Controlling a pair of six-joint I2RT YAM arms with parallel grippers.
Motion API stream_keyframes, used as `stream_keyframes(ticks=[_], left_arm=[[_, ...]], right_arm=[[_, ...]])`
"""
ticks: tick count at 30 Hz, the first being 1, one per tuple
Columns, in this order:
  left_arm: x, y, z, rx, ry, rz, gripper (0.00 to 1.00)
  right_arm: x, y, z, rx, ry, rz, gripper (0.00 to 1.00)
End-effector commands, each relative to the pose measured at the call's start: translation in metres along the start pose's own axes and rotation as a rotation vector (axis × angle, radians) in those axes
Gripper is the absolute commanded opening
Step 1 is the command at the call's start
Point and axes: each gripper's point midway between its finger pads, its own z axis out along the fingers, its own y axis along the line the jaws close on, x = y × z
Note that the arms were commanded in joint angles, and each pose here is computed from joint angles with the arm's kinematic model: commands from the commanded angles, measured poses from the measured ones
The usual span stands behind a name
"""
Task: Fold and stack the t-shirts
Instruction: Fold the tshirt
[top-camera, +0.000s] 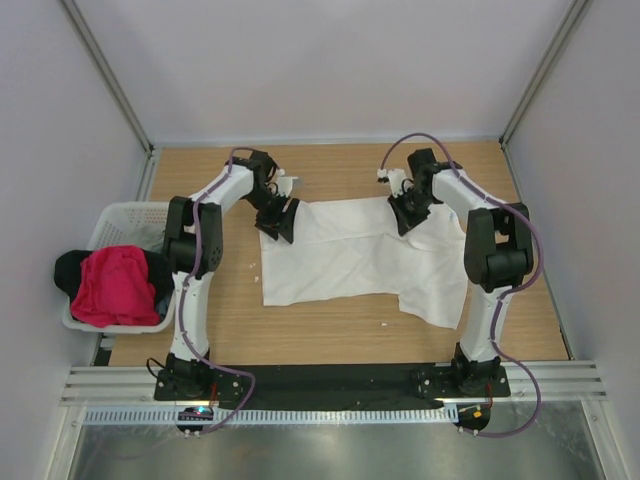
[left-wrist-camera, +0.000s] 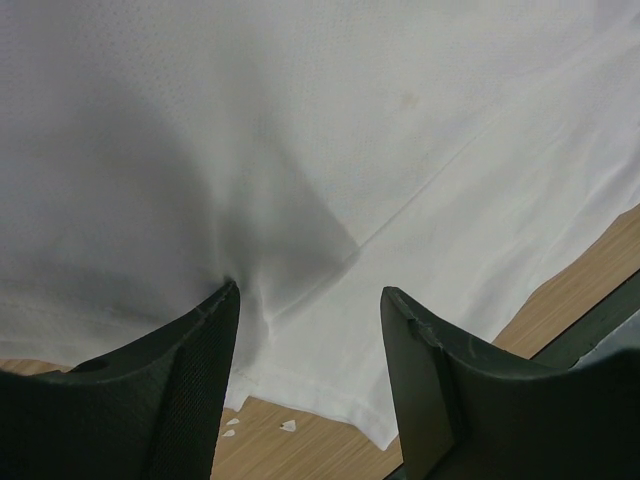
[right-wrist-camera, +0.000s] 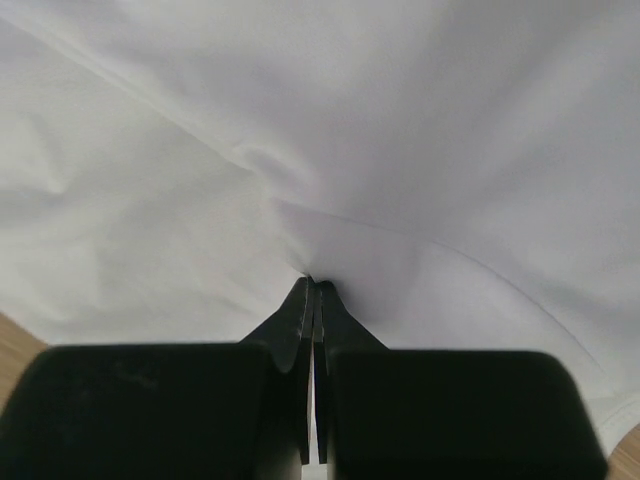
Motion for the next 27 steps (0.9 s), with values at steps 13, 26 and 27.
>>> stream_keyframes(ticks=[13,26,27], left_arm=[[-0.010,0.017,-0.005,-0.063,-0.021,0.045,0.61],[-0.033,-0.008,-0.025,0.019,-0.127,-0.001,1.00],[-0.033,-0.008,-0.022,0.026,-0.122,-0.004,0.99]], right_arm=[[0.003,0.039,-0.021,-0.364,0.057,0.116,0.25],[-0.024,0.019,-0.069,0.023,-0.162,-0.187,0.27],[-0.024,0.024,-0.068,0.015,-0.161,-0.203,0.26]])
